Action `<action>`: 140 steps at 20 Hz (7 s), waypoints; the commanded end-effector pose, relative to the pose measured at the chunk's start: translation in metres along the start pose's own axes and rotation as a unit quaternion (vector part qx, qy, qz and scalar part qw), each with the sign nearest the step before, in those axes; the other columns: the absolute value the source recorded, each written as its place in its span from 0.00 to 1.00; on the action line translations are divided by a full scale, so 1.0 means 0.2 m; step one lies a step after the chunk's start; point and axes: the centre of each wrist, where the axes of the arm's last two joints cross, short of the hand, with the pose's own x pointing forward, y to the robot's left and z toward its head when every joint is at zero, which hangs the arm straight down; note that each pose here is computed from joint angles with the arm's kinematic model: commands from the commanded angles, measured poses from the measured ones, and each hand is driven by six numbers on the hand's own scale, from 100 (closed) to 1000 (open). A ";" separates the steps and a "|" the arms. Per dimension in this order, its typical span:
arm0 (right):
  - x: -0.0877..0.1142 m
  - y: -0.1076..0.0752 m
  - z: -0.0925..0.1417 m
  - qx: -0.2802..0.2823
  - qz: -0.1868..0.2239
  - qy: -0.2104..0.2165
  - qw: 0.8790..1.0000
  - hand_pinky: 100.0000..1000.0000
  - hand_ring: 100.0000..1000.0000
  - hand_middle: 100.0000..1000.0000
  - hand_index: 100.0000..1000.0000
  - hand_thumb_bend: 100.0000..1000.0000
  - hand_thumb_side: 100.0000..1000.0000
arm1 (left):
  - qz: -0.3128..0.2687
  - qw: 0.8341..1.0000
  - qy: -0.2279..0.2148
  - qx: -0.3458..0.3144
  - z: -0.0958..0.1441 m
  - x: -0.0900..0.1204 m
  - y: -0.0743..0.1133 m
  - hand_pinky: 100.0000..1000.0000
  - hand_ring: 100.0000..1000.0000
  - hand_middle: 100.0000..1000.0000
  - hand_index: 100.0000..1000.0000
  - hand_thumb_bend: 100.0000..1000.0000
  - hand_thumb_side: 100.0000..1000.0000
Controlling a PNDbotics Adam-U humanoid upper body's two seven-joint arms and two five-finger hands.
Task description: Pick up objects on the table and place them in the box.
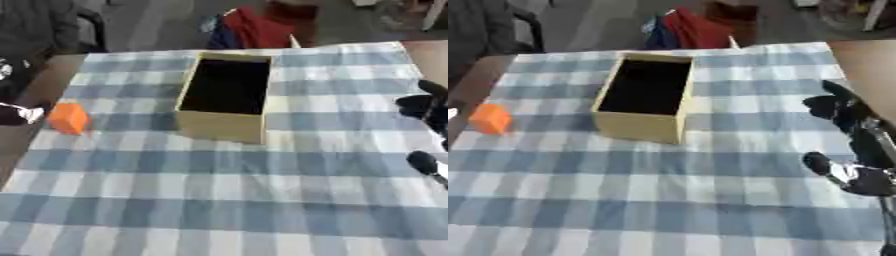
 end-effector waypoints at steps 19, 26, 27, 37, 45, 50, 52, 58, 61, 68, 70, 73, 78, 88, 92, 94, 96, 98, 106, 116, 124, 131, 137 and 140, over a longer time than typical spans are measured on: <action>0.02 -0.03 -0.02 0.007 0.003 -0.009 1.000 0.85 0.85 0.74 1.00 0.61 0.49 | -0.113 0.992 0.053 0.013 -0.08 -0.13 0.07 0.81 0.81 0.77 0.88 0.43 0.02; 0.03 -0.03 -0.03 0.008 0.001 -0.014 1.000 0.85 0.85 0.74 1.00 0.61 0.49 | -0.093 0.994 0.062 0.003 -0.12 -0.18 -0.02 0.81 0.79 0.74 0.87 0.39 0.03; 0.03 -0.03 -0.03 0.008 0.000 -0.015 1.000 0.85 0.85 0.74 1.00 0.61 0.49 | -0.093 0.994 0.061 -0.002 -0.13 -0.18 -0.03 0.81 0.79 0.74 0.87 0.39 0.03; 0.04 -0.04 -0.03 0.008 -0.002 -0.018 1.000 0.86 0.85 0.74 1.00 0.60 0.50 | -0.095 0.994 0.058 -0.018 -0.16 -0.16 -0.08 0.81 0.79 0.75 0.87 0.36 0.05; 0.05 -0.04 -0.05 0.010 -0.002 -0.023 1.000 0.86 0.85 0.74 1.00 0.60 0.49 | -0.106 0.992 0.064 -0.031 -0.18 -0.15 -0.10 0.83 0.83 0.80 0.88 0.35 0.06; 0.05 -0.05 -0.06 0.010 -0.002 -0.026 1.000 0.86 0.85 0.74 1.00 0.60 0.49 | -0.112 0.991 0.064 -0.034 -0.19 -0.15 -0.12 0.84 0.84 0.81 0.88 0.34 0.06; 0.05 -0.05 -0.06 0.011 -0.002 -0.026 1.000 0.86 0.85 0.74 1.00 0.60 0.49 | -0.112 0.991 0.066 -0.040 -0.19 -0.15 -0.13 0.81 0.78 0.75 0.86 0.30 0.07; 0.05 -0.06 -0.06 0.011 -0.001 -0.026 1.000 0.86 0.85 0.74 1.00 0.60 0.49 | -0.118 0.990 0.065 -0.027 -0.19 -0.14 -0.09 0.70 0.56 0.49 0.76 0.09 0.04; 0.05 -0.06 -0.05 0.011 0.000 -0.024 1.000 0.86 0.85 0.74 1.00 0.60 0.49 | -0.130 0.990 0.051 0.010 -0.18 -0.10 0.00 0.70 0.55 0.48 0.76 0.07 0.04; 0.03 -0.05 -0.03 0.011 0.002 -0.016 1.000 0.86 0.86 0.74 1.00 0.60 0.49 | -0.186 0.972 -0.063 0.125 -0.11 0.22 0.37 0.70 0.57 0.50 0.77 0.09 0.00; 0.03 -0.05 -0.03 0.012 0.001 -0.017 1.000 0.86 0.86 0.74 1.00 0.60 0.49 | -0.191 0.964 -0.106 0.151 -0.09 0.35 0.44 0.70 0.57 0.49 0.76 0.08 0.00; 0.03 -0.03 -0.04 0.016 -0.002 -0.018 1.000 0.86 0.86 0.74 1.00 0.60 0.49 | -0.188 0.953 -0.170 0.163 -0.11 0.54 0.49 0.71 0.58 0.50 0.76 0.07 0.00; 0.03 -0.01 -0.06 0.024 -0.008 -0.024 0.999 0.86 0.86 0.74 1.00 0.61 0.49 | -0.188 0.939 -0.252 0.139 -0.24 0.82 0.46 0.71 0.59 0.51 0.77 0.05 0.01; 0.05 0.01 -0.09 0.029 -0.015 -0.037 0.999 0.86 0.86 0.74 1.00 0.60 0.50 | -0.168 0.951 -0.247 0.076 -0.53 0.93 0.18 0.74 0.61 0.54 0.77 0.00 0.04; 0.05 0.01 -0.09 0.030 -0.015 -0.038 0.999 0.86 0.86 0.74 1.00 0.60 0.50 | -0.155 0.944 -0.276 0.091 -0.55 0.98 0.13 0.75 0.63 0.56 0.78 0.00 0.04; 0.06 0.02 -0.09 0.030 -0.015 -0.039 0.999 0.86 0.86 0.74 1.00 0.60 0.50 | -0.153 0.940 -0.290 0.096 -0.55 1.01 0.11 0.77 0.66 0.59 0.80 0.00 0.05; 0.06 0.02 -0.09 0.030 -0.015 -0.039 0.999 0.86 0.86 0.74 1.00 0.60 0.50 | -0.151 0.937 -0.299 0.095 -0.55 1.03 0.09 0.77 0.69 0.62 0.81 0.02 0.05; 0.06 0.02 -0.09 0.030 -0.015 -0.040 0.999 0.86 0.86 0.74 1.00 0.60 0.50 | -0.156 0.937 -0.301 0.086 -0.55 1.03 0.07 0.78 0.73 0.68 0.84 0.09 0.05; 0.06 0.02 -0.10 0.026 -0.015 -0.041 0.999 0.86 0.86 0.74 1.00 0.60 0.50 | -0.194 0.942 -0.265 0.064 -0.55 1.00 0.03 0.82 0.82 0.82 0.89 0.28 0.04; 0.06 0.00 -0.09 0.019 -0.005 -0.038 0.999 0.86 0.85 0.74 1.00 0.61 0.50 | -0.122 0.929 -0.294 0.190 -0.36 0.95 0.18 0.86 0.77 0.74 0.86 0.00 0.07; 0.07 -0.04 -0.07 0.001 0.010 -0.031 0.999 0.86 0.85 0.74 1.00 0.61 0.51 | -0.009 0.911 -0.277 0.304 -0.12 0.80 0.19 0.85 0.71 0.67 0.81 0.00 0.21; 0.07 -0.05 -0.07 -0.006 0.014 -0.029 0.999 0.86 0.85 0.74 1.00 0.61 0.50 | 0.123 0.891 -0.264 0.350 0.06 0.85 -0.01 0.88 0.69 0.64 0.79 0.00 0.40; 0.06 -0.04 -0.06 -0.007 0.011 -0.028 1.000 0.85 0.85 0.74 1.00 0.61 0.51 | 0.200 0.881 -0.244 0.353 0.13 0.78 -0.19 0.88 0.68 0.63 0.79 0.00 0.42; 0.07 -0.04 -0.06 -0.006 0.011 -0.028 1.000 0.85 0.85 0.74 1.00 0.61 0.50 | 0.234 0.872 -0.236 0.361 0.15 0.76 -0.24 0.89 0.68 0.63 0.78 0.00 0.42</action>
